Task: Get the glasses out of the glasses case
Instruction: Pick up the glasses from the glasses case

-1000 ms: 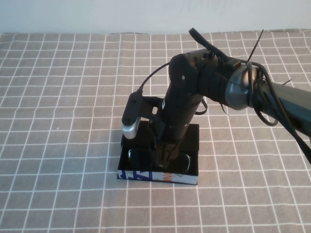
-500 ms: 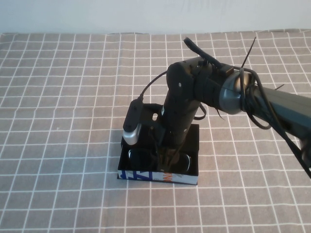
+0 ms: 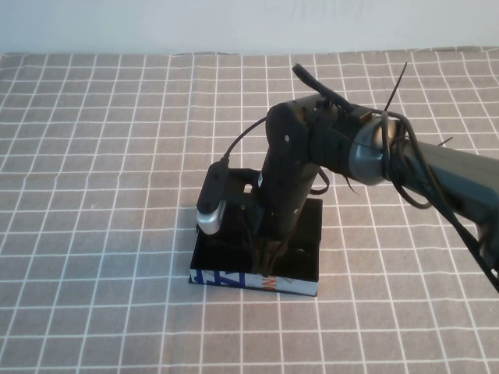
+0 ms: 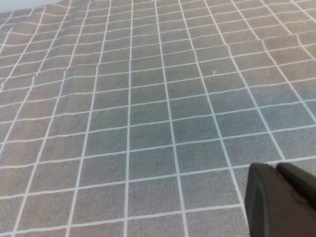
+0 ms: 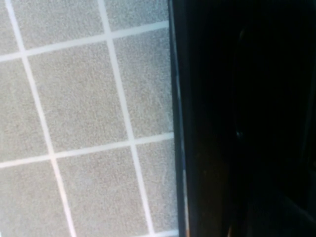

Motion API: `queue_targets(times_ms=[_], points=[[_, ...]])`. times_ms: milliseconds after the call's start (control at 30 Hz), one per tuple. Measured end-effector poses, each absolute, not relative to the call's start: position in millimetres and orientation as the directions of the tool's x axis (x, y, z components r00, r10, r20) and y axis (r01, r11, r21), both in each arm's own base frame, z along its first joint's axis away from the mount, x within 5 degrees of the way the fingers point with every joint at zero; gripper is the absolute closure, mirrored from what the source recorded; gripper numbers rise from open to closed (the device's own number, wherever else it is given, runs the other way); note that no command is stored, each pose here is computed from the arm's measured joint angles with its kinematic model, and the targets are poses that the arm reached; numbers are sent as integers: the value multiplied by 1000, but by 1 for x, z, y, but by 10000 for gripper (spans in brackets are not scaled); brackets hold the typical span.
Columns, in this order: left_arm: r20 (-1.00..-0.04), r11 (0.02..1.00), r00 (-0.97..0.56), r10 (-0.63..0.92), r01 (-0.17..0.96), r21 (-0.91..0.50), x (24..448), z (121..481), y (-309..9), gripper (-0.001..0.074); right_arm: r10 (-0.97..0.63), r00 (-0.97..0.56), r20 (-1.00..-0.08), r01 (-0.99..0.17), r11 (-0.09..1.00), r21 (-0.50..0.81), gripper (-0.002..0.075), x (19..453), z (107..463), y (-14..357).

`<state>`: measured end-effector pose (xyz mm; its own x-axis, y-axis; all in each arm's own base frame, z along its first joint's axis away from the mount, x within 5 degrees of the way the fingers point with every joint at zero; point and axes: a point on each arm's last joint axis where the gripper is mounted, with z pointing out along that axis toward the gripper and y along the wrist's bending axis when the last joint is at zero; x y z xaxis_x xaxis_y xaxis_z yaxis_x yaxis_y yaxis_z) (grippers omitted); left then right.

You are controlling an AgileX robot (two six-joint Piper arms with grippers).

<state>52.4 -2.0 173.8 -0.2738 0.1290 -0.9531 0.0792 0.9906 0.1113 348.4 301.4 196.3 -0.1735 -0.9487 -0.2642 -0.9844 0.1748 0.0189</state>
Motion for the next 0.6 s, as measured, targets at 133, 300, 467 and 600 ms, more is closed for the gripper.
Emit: queue_targets(times_ms=[133, 300, 467, 600], points=[[-953, 991, -274, 129, 79, 111, 52, 174, -2, 739, -948, -172, -267, -985, 174, 14, 662, 348, 199, 301], [-953, 991, -274, 129, 79, 111, 52, 174, -2, 739, -942, -178, -283, -982, 187, -7, 662, 344, 225, 297], [-953, 991, -274, 129, 79, 111, 52, 174, -2, 739, -905, -272, -328, -957, 290, -6, 662, 336, 267, 290], [-953, 991, -274, 129, 79, 111, 52, 174, -2, 739, -831, -434, -348, -890, 456, 21, 662, 330, 292, 280]])
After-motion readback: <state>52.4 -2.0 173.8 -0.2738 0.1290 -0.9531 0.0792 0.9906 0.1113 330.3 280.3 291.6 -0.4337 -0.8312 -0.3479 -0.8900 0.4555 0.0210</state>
